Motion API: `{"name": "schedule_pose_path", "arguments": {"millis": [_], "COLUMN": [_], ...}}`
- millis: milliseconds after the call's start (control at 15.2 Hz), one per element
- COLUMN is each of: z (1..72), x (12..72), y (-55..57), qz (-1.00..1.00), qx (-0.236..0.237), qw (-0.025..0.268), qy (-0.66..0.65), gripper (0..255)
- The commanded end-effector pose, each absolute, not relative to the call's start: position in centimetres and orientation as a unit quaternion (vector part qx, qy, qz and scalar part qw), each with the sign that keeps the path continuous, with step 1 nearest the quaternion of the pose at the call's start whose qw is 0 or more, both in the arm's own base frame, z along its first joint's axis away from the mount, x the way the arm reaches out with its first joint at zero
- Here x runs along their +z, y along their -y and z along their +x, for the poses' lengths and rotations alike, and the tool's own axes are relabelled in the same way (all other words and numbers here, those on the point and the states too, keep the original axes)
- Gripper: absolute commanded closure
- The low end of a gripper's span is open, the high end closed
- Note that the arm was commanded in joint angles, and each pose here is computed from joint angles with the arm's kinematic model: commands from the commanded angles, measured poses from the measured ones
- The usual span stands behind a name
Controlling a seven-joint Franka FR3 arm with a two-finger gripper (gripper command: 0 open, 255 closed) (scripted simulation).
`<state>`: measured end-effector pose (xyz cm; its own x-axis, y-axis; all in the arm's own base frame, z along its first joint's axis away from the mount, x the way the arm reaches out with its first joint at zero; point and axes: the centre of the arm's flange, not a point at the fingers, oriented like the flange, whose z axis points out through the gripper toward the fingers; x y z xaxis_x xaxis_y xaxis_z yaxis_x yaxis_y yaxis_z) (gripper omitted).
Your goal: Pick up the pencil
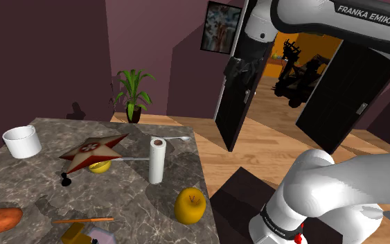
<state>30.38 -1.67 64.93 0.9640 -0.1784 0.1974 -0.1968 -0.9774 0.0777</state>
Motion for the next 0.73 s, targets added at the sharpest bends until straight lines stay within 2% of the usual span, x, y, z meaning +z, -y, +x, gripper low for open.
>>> {"name": "schedule_pose_path", "arguments": {"millis": [0,660], "z": [30.4,37.6], "x": [64.9,58.1], "y": [1.7,-7.2], "qz": [0.990,0.994], "qx": [0.095,0.086], "qw": [0.048,0.062], "qy": [0.095,-0.010], "gripper": [0,0]}}
